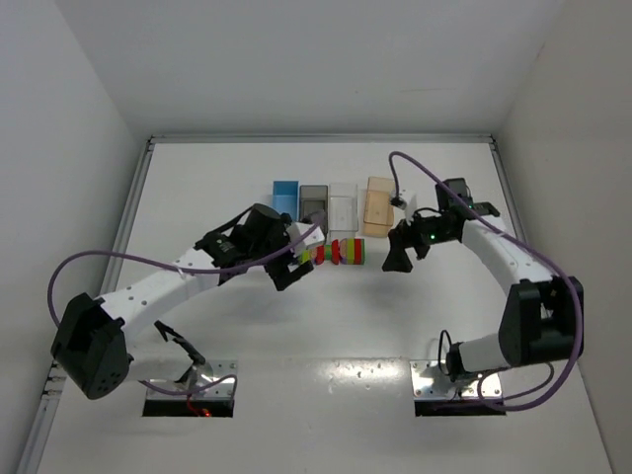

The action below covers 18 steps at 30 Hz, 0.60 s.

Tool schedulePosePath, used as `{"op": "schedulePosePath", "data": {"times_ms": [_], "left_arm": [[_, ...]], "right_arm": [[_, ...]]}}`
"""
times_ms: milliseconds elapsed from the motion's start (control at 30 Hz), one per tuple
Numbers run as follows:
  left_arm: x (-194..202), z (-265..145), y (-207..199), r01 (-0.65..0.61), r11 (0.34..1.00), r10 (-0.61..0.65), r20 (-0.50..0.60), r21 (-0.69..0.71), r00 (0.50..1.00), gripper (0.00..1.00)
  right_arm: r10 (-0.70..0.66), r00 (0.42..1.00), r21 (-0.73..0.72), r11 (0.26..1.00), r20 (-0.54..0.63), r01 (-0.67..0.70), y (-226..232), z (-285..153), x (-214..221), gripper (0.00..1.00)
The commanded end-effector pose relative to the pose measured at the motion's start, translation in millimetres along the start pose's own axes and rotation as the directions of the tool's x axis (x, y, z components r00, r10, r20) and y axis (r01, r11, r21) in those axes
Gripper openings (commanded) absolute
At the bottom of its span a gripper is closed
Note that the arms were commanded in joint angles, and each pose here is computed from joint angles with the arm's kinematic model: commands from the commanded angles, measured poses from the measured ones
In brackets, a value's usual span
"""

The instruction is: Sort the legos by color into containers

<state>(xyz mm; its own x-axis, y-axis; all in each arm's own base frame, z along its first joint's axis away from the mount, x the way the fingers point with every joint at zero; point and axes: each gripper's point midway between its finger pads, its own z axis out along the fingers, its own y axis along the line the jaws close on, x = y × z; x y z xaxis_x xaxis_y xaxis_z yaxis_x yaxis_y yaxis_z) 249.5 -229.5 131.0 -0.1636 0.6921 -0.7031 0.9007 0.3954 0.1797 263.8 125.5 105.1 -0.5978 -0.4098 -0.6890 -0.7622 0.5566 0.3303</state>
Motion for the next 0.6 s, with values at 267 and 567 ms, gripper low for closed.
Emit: {"op": "schedulePosePath", "data": {"times_ms": [267,567], "left_arm": [[-25,-61,108,0.323,0.9,-0.274,0.197,-0.293,0.941,1.0],[-6,-83,153,0.426,0.818,-0.357,0.24,-0.386,0.903,1.0]], "right_arm": [[-0.501,0.841,-0.148,0.865,-0.207,0.479,8,68,-10,0.93],[-0.606,0.757,-0.075,0.79,-0.245,0.608,-7,97,-16,1.0]]}}
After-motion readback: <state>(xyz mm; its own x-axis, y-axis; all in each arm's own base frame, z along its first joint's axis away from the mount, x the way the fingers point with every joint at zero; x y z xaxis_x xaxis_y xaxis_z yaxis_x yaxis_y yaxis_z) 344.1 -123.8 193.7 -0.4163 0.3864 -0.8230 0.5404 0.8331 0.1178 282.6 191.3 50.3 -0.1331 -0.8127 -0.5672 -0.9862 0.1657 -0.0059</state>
